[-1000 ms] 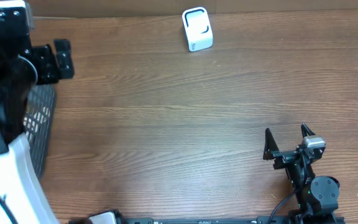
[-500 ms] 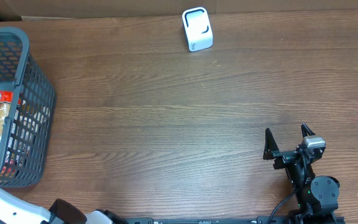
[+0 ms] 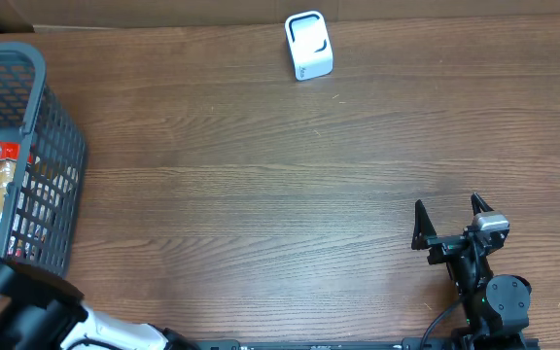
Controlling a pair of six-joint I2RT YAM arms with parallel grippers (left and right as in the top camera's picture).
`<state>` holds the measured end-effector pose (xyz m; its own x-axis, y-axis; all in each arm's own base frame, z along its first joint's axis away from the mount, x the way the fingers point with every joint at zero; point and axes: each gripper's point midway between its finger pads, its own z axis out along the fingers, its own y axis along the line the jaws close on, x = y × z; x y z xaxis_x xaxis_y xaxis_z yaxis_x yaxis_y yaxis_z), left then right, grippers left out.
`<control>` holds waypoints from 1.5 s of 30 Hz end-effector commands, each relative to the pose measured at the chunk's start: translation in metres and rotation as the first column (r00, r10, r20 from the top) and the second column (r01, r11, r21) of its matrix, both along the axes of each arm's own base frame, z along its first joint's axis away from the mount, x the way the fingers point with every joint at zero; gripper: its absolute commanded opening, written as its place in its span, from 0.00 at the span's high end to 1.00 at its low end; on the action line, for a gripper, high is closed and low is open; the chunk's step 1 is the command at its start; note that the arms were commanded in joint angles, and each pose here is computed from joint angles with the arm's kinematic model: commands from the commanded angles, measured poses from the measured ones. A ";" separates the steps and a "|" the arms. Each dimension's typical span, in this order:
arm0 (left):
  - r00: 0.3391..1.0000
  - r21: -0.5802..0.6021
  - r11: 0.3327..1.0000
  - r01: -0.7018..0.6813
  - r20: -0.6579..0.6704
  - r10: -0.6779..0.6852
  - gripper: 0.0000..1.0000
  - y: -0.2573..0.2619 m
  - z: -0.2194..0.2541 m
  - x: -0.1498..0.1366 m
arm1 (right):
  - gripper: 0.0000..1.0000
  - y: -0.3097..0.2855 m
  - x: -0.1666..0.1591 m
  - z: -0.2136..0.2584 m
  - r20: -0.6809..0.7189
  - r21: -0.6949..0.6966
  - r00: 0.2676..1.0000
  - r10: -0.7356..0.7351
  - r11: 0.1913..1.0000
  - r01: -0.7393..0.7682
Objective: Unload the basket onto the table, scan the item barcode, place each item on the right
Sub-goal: 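Reach the left gripper into the grey basket toward the spaghetti pack, then lift the spaghetti pack with the left gripper and place it mid-table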
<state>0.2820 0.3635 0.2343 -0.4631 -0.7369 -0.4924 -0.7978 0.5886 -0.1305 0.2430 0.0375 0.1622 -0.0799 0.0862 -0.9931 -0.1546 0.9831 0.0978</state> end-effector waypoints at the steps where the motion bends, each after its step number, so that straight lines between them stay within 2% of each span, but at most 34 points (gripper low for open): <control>1: 0.992 -0.035 0.995 0.093 -0.087 -0.095 0.00 0.001 -0.034 0.001 | 0.00 -0.001 -0.001 0.008 0.021 0.007 1.000 -0.006 1.000 0.006; 5: 0.981 -0.061 0.994 0.092 -0.168 -0.101 0.00 0.006 -0.063 -0.007 | 0.00 -0.001 -0.001 0.008 0.021 0.007 1.000 -0.006 1.000 0.006; 8: 0.963 -0.091 0.984 0.156 -0.208 -0.172 0.00 0.001 -0.093 -0.010 | 0.00 -0.001 -0.001 0.008 0.021 0.007 1.000 -0.006 1.000 0.006; 15: 0.925 -0.122 0.947 0.298 -0.207 -0.318 0.00 -0.014 -0.158 -0.010 | 0.00 -0.001 -0.001 0.008 0.021 0.007 1.000 -0.006 1.000 0.006; 21: 0.921 -0.108 0.944 0.313 -0.208 -0.329 0.01 -0.017 -0.186 -0.012 | 0.00 -0.001 -0.001 0.008 0.021 0.007 1.000 -0.006 1.000 0.006; 22: 0.921 -0.107 0.944 0.313 -0.207 -0.329 0.05 -0.017 -0.186 -0.012 | 0.00 -0.001 -0.001 0.008 0.021 0.007 1.000 -0.006 1.000 0.006; 24: 0.923 -0.098 0.944 0.314 -0.204 -0.328 0.25 -0.016 -0.185 -0.011 | 0.00 -0.001 -0.001 0.008 0.021 0.007 1.000 -0.006 1.000 0.006; 27: 0.924 -0.085 0.946 0.314 -0.199 -0.325 0.74 -0.012 -0.182 -0.008 | 0.00 -0.001 -0.001 0.008 0.021 0.007 1.000 -0.006 1.000 0.006; 30: 0.937 -0.070 0.955 0.289 -0.185 -0.297 0.94 -0.007 -0.174 -0.004 | 0.00 -0.001 -0.001 0.008 0.021 0.007 1.000 -0.006 1.000 0.006; 33: 0.960 -0.043 0.971 0.236 -0.147 -0.240 0.96 0.002 -0.154 0.004 | 0.00 -0.001 -0.001 0.008 0.021 0.007 1.000 -0.006 1.000 0.006; 40: 0.959 0.011 0.962 0.274 0.069 -0.274 0.96 0.009 -0.066 0.046 | 0.00 -0.001 -0.001 0.008 0.021 0.007 1.000 -0.006 1.000 0.006; 41: 0.940 0.032 0.955 0.294 0.173 -0.295 0.96 0.006 -0.030 0.062 | 0.00 -0.001 -0.001 0.008 0.021 0.007 1.000 -0.006 1.000 0.006; 45: 0.845 0.097 0.921 0.377 0.371 -0.385 0.96 -0.010 0.047 0.089 | 0.00 -0.001 -0.001 0.008 0.021 0.007 1.000 -0.006 1.000 0.006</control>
